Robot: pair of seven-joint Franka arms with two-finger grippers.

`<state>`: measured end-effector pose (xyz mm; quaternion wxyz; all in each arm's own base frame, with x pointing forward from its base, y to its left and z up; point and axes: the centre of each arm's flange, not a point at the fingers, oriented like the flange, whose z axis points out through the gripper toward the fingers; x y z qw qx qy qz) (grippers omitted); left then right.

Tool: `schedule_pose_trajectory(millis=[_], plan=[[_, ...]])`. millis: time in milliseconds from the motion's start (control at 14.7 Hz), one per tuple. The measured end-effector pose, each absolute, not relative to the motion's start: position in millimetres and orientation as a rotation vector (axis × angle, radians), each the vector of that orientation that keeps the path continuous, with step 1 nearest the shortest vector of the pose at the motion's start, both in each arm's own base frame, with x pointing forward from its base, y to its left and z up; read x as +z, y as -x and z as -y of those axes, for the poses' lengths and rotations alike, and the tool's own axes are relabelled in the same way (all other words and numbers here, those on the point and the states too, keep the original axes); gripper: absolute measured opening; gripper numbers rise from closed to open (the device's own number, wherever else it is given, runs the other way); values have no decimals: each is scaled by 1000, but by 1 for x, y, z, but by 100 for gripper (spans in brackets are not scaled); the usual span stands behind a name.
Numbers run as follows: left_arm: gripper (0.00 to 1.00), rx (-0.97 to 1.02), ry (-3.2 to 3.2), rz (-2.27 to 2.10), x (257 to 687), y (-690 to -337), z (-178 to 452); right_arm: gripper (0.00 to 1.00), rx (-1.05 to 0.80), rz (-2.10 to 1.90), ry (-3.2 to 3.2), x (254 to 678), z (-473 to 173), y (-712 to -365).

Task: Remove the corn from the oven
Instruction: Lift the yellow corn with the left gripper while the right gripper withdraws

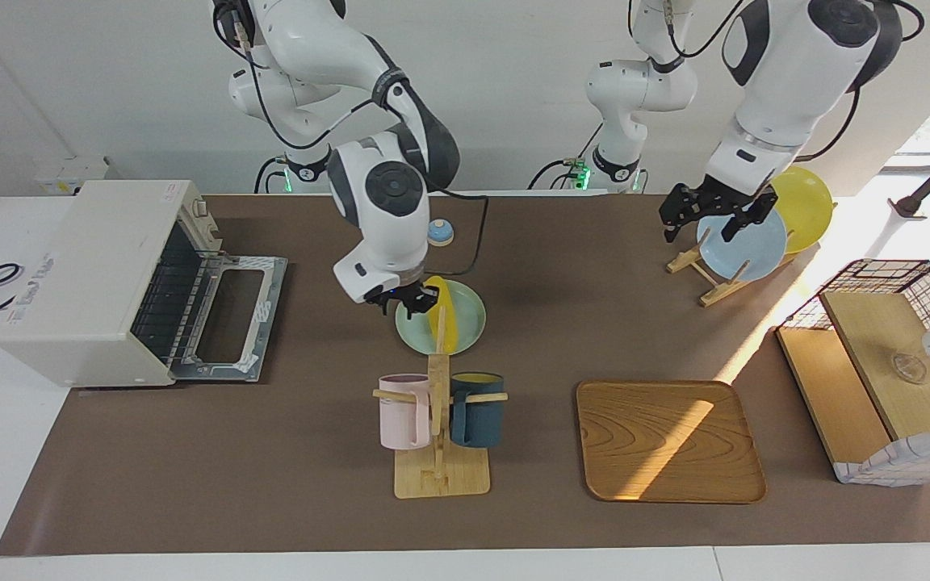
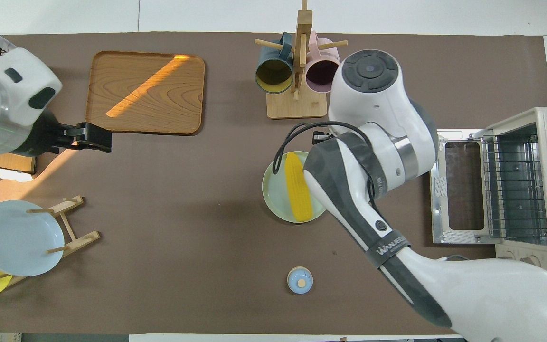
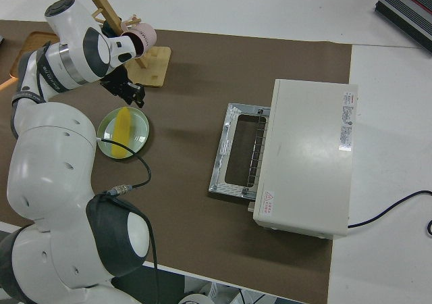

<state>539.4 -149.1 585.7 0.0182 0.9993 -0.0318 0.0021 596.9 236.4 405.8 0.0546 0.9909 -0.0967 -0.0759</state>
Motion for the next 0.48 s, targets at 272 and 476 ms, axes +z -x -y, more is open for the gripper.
schedule_pose_trajectory(millis=[272, 476], plan=[[100, -16, -3064, 124, 544, -523, 251, 44, -310, 308, -2947, 359, -164, -584], [100, -34, -3028, 131, 487, -519, 327, 37, -302, 287, -2912, 330, -127, -569]])
